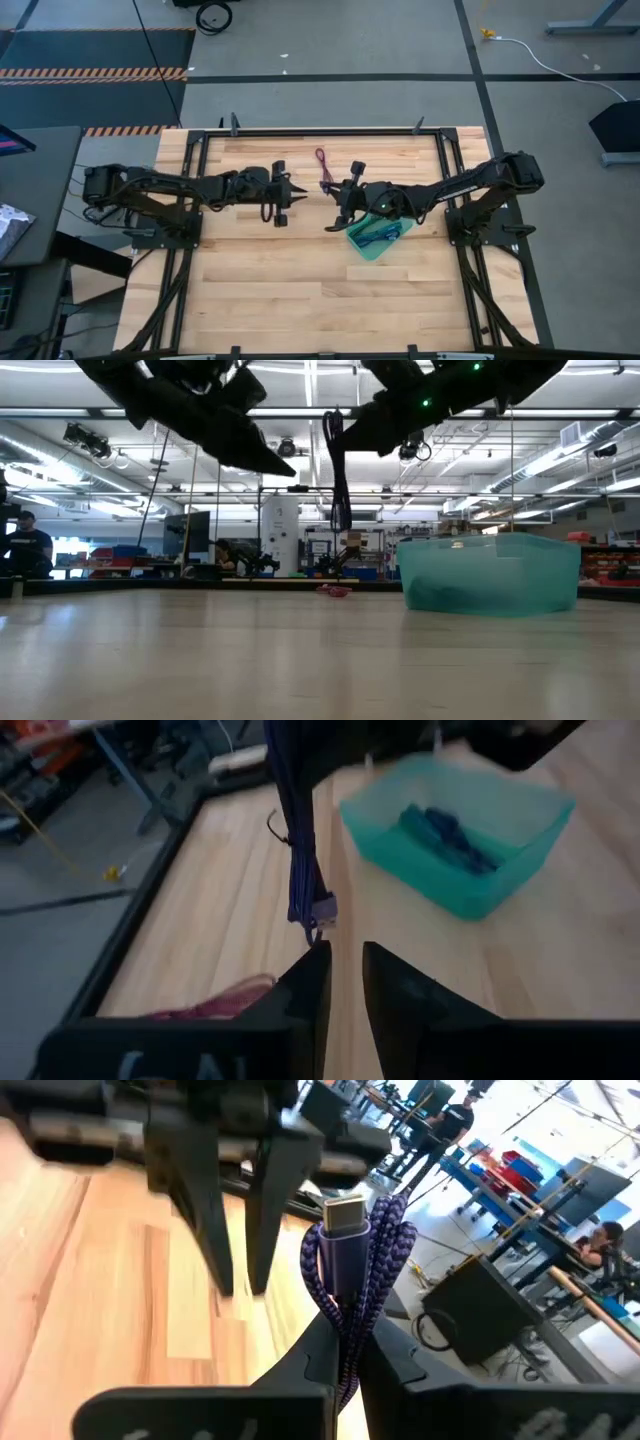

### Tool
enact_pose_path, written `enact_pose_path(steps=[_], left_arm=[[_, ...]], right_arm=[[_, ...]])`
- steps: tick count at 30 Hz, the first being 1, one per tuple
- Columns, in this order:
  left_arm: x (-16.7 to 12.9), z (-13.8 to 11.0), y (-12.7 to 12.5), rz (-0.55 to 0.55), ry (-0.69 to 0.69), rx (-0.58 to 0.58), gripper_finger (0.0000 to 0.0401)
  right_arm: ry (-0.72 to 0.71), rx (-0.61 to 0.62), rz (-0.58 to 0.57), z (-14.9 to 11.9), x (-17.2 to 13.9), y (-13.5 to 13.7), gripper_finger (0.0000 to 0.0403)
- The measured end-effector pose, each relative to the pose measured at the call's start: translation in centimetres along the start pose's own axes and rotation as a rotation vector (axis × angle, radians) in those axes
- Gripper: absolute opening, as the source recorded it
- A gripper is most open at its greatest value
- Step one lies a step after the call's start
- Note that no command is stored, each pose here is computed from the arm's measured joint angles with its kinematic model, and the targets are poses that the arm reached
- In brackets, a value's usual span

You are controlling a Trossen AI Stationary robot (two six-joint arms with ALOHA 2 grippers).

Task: Pick and place USB-C Cables
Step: Put the violet charger cable into the green bin

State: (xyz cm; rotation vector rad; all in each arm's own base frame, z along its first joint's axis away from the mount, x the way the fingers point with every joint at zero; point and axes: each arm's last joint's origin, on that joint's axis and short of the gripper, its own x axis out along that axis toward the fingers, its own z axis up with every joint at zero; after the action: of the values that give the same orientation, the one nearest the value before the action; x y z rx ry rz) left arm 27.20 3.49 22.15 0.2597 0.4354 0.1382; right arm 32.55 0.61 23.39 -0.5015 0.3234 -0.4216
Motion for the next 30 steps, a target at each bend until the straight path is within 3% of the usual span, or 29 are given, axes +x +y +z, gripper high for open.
enact_pose_path(steps=[7,11,14,23,30], left_arm=[[-1.5,0.7,0.4,0.013,-0.020,-0.081,0.0066],[-1.3,0.5,0.3,0.012,-0.005,-0.099,0.0066],[-1.2,0.2,0.2,0.005,0.025,-0.102,0.0066],[-1.1,-0.1,0.1,-0.012,0.052,-0.104,0.0066],[-1.1,-0.2,0.1,-0.013,0.057,-0.108,0.0066]], right_arm=[[0.040,-0.096,0.064,1.3,-3.3,-0.5,0.0022],[0.084,-0.236,0.168,1.2,-5.0,0.2,0.0021],[0.078,-0.273,0.206,1.4,-5.9,0.9,0.0021],[0.211,-0.384,0.201,0.4,-7.5,1.9,0.0021],[0.296,-0.361,0.201,-0.4,-8.2,2.3,0.0023]])
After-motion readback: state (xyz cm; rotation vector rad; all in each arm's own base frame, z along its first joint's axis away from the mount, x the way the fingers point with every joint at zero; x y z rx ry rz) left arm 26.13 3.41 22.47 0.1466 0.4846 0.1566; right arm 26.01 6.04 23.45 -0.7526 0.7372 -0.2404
